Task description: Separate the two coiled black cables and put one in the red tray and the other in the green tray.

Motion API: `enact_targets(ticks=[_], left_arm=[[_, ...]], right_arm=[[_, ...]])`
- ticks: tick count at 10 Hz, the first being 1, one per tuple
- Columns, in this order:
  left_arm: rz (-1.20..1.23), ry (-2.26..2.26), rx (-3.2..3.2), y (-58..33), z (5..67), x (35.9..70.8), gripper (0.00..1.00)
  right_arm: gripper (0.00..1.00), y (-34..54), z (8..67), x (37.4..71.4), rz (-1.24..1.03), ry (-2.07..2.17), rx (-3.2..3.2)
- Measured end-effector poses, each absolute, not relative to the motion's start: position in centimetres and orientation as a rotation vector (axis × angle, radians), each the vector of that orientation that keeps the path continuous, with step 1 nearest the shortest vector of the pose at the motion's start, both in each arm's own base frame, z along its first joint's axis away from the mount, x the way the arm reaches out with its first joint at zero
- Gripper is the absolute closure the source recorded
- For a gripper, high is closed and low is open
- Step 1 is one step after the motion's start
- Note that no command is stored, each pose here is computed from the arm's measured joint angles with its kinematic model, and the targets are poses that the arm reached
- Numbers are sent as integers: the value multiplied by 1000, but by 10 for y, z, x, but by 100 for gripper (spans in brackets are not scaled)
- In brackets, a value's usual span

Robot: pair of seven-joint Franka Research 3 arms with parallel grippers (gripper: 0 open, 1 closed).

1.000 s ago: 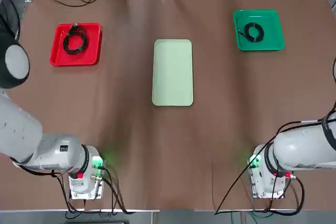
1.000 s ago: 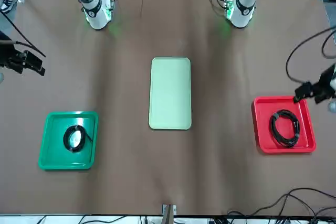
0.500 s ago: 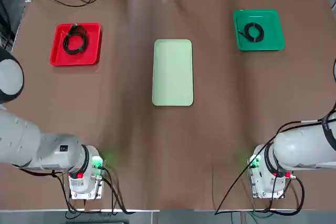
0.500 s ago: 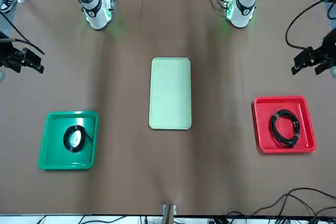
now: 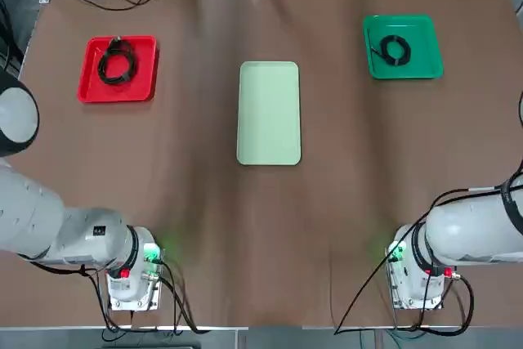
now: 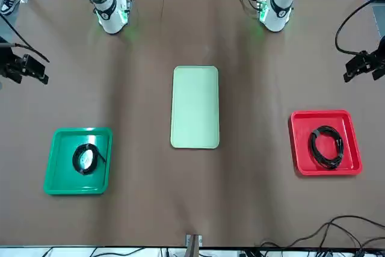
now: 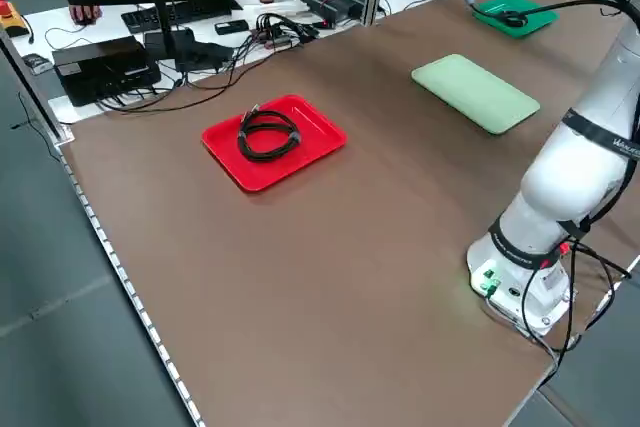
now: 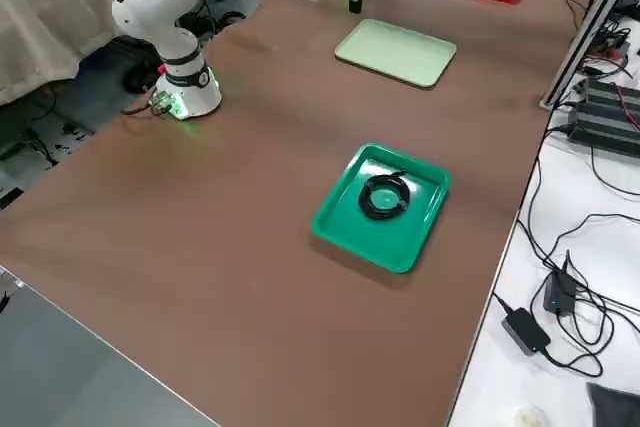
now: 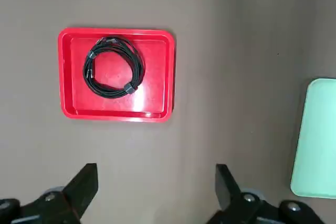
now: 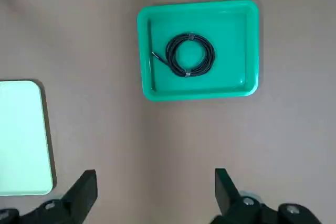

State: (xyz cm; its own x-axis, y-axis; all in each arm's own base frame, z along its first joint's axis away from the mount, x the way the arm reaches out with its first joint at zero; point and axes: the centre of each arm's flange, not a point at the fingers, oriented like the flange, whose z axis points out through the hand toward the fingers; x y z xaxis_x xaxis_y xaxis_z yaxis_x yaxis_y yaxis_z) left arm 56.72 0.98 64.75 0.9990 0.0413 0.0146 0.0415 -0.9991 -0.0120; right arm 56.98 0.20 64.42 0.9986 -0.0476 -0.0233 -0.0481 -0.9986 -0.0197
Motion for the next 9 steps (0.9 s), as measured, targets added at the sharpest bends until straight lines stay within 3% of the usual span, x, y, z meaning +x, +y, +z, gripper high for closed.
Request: enact_targets(ticks=[9], left_arm=[[-9, -60, -3149, 6, 643, 570, 1]], right_arm=[[1, 2, 645, 570, 30, 75, -3120]])
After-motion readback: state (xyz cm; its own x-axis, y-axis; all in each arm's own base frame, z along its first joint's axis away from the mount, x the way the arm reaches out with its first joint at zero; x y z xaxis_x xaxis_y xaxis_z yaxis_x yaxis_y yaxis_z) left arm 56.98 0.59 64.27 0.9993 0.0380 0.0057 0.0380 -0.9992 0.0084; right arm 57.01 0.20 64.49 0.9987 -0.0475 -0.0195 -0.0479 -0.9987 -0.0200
